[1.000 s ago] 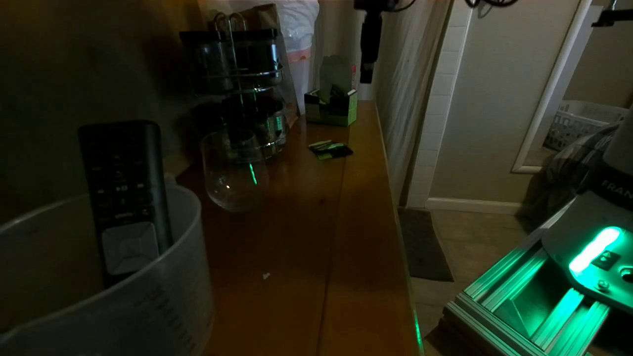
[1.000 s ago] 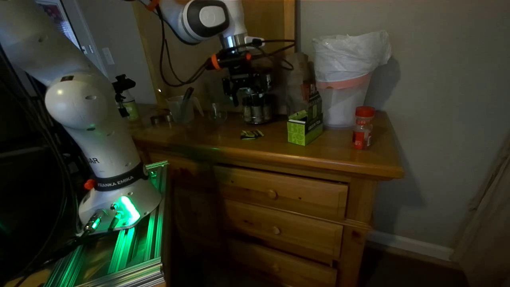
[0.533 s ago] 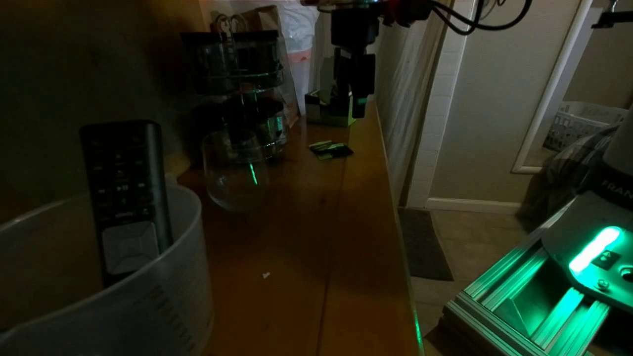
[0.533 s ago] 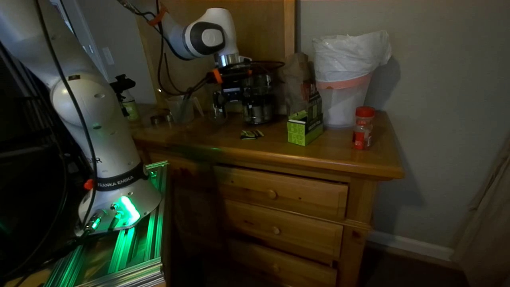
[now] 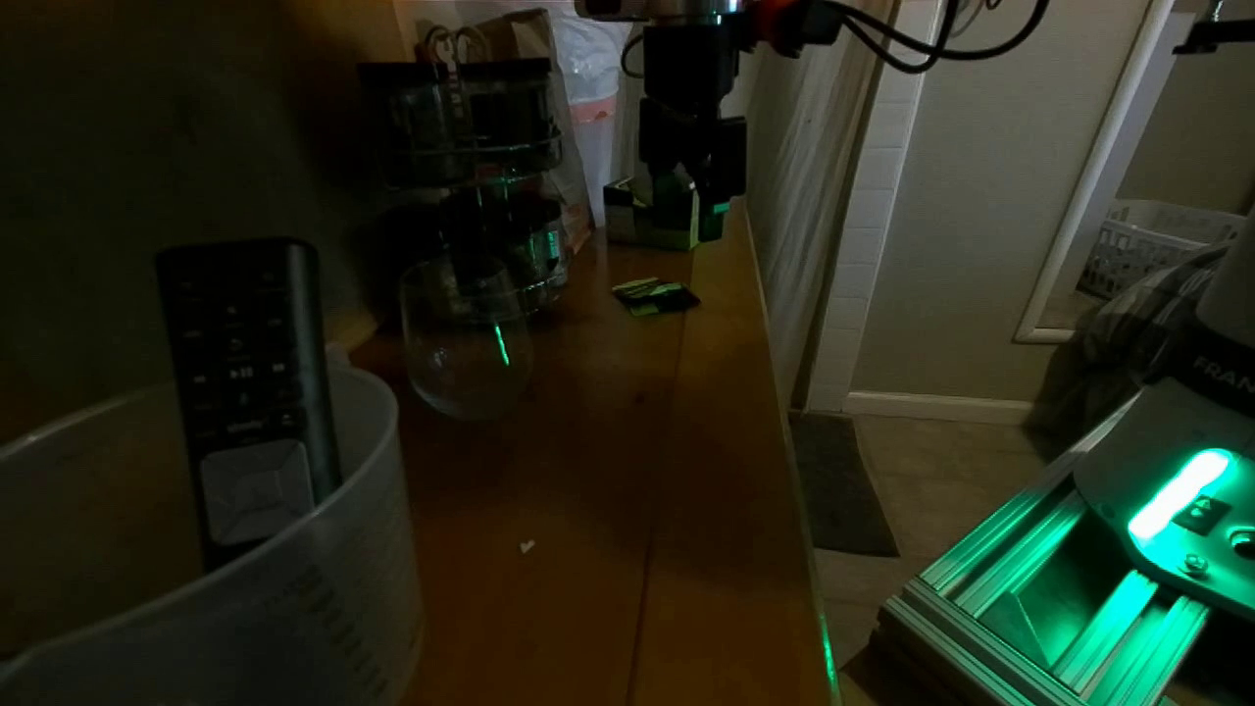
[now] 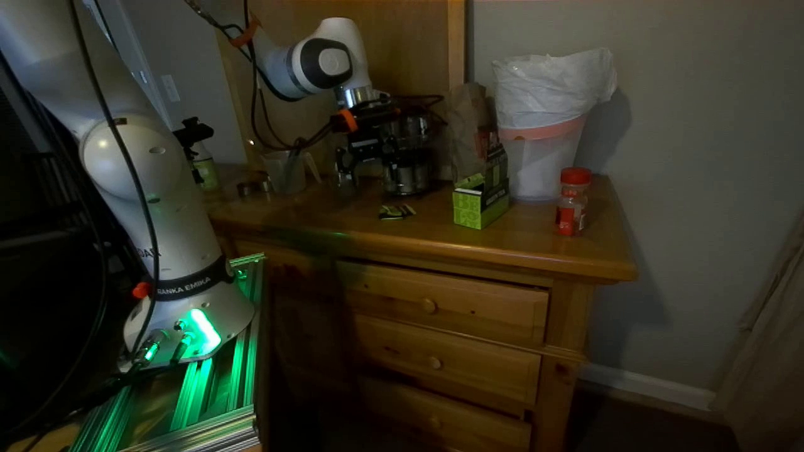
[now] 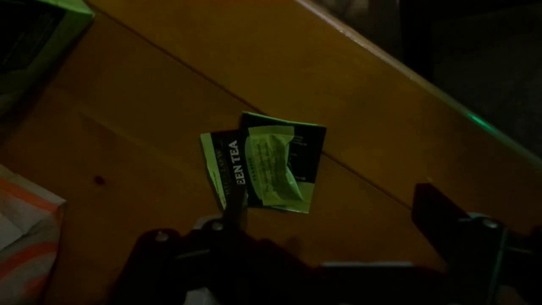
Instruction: Put some green sachets in the green box
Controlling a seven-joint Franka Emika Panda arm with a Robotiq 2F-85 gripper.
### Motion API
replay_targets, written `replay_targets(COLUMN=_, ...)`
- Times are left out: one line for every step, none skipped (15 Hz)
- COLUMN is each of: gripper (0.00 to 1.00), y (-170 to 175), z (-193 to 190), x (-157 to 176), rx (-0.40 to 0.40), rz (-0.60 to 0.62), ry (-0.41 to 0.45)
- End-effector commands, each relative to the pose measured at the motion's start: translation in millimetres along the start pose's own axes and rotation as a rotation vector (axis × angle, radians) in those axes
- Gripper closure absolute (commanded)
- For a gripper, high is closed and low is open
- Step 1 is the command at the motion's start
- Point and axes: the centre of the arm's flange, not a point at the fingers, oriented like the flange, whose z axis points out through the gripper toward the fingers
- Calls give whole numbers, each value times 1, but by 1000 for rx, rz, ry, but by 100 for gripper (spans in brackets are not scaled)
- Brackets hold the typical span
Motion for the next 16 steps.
replay_targets(gripper=0, y=7, z=25, x=4, rx=-83, rz=-181, ry=-2)
replay_targets(gripper=0, y=8, z=29, x=5, rx=-112, rz=-226, ry=5)
replay_targets(gripper=0, y=10, z=35, x=6, rx=-140, rz=-271, ry=19)
replay_targets(gripper=10, y=13, z=41, x=5, rx=-172, rz=-312, ry=40)
replay_targets(gripper=13, y=16, z=45, x=4, rx=-204, rz=-352, ry=63)
replay_targets(gripper=20, y=18, z=49, x=3, rx=-238, rz=-387, ry=97)
replay_targets(gripper=20, y=19, z=54, x=1, rx=-267, rz=-421, ry=130)
replay_targets(gripper=24, y=20, z=59, x=0, rx=-288, rz=-454, ry=171)
replay_targets(gripper=25, y=19, z=66, x=-3, rx=-296, rz=-466, ry=203)
replay_targets(gripper=22, y=17, z=72, x=-7, rx=-300, rz=-463, ry=231)
replay_targets(gripper=11, y=12, z=78, x=-13, rx=-275, rz=-441, ry=256)
replay_targets(gripper=5, y=6, z=84, x=-17, rx=-266, rz=-432, ry=272)
replay_targets(gripper=1, y=-1, z=87, x=-16, rx=-250, rz=-422, ry=266)
replay_targets(gripper=11, y=1, z=84, x=-3, rx=-275, rz=-423, ry=238)
replay_targets(gripper=4, y=-2, z=92, x=-2, rx=-263, rz=-421, ry=243)
replay_targets(gripper=1, y=-3, z=96, x=-2, rx=-257, rz=-421, ry=247)
